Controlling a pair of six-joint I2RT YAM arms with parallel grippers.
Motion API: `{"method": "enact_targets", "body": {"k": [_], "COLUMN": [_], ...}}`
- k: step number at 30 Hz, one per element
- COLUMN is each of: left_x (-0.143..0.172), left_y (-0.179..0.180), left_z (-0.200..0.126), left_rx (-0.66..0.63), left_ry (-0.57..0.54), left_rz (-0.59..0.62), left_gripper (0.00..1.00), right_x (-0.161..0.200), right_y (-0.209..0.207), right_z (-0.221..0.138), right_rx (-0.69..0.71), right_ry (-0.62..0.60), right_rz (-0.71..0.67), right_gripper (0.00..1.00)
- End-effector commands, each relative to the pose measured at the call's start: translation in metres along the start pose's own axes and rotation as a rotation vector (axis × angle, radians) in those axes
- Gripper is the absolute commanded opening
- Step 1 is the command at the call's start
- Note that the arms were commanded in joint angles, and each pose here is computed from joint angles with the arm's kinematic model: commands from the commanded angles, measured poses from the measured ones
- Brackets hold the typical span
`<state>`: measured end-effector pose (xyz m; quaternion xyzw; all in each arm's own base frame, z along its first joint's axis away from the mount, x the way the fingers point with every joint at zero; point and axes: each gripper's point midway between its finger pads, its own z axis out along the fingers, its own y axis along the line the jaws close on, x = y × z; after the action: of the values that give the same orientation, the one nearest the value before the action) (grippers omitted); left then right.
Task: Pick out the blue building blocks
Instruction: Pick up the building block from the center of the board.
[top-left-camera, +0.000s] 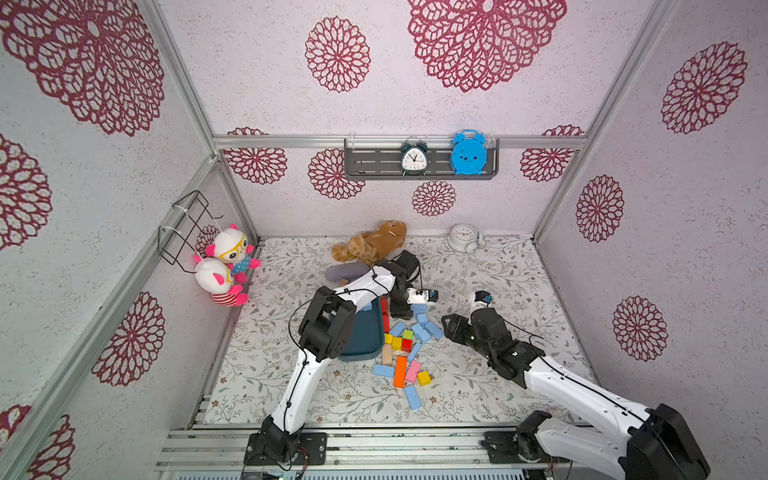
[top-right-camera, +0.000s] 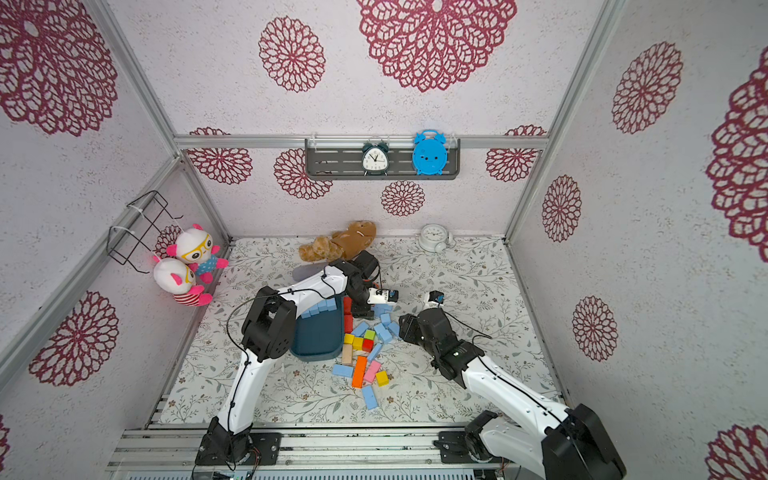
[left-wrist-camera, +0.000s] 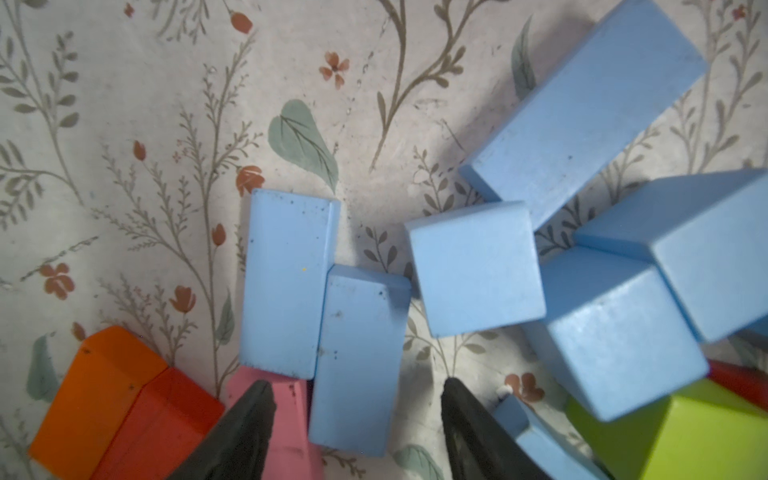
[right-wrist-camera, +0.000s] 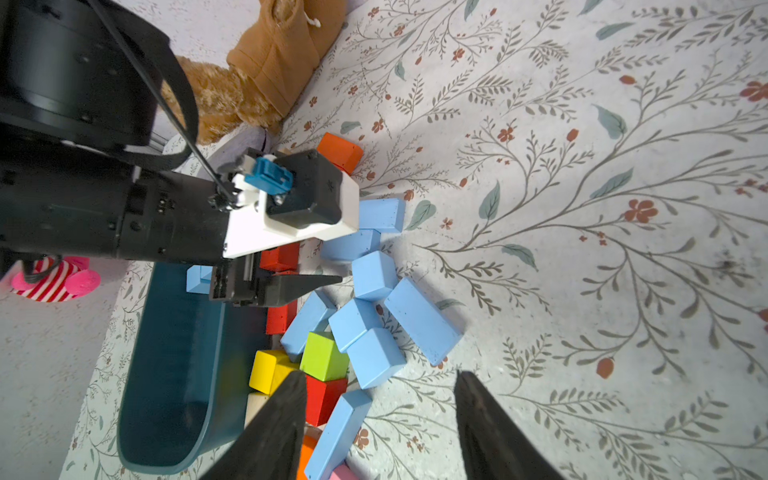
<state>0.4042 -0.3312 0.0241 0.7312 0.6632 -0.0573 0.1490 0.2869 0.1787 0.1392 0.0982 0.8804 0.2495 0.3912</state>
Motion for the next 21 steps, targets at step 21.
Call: {"method": "enact_targets", "body": {"k": [21], "left_x": [0.005], "left_y": [-0.009], "left_z": [0.022], "left_rx": [0.080], "left_ry": [0.056], "left_rz": [0.105], "left_gripper": [0.58], "right_x": [-0.016], "right_y": [0.018], "right_z": [0.002], "right_rx": [-0.056], "right_ry": [-0.023], "right_rz": [-0.003], "right_gripper": [0.59]}}
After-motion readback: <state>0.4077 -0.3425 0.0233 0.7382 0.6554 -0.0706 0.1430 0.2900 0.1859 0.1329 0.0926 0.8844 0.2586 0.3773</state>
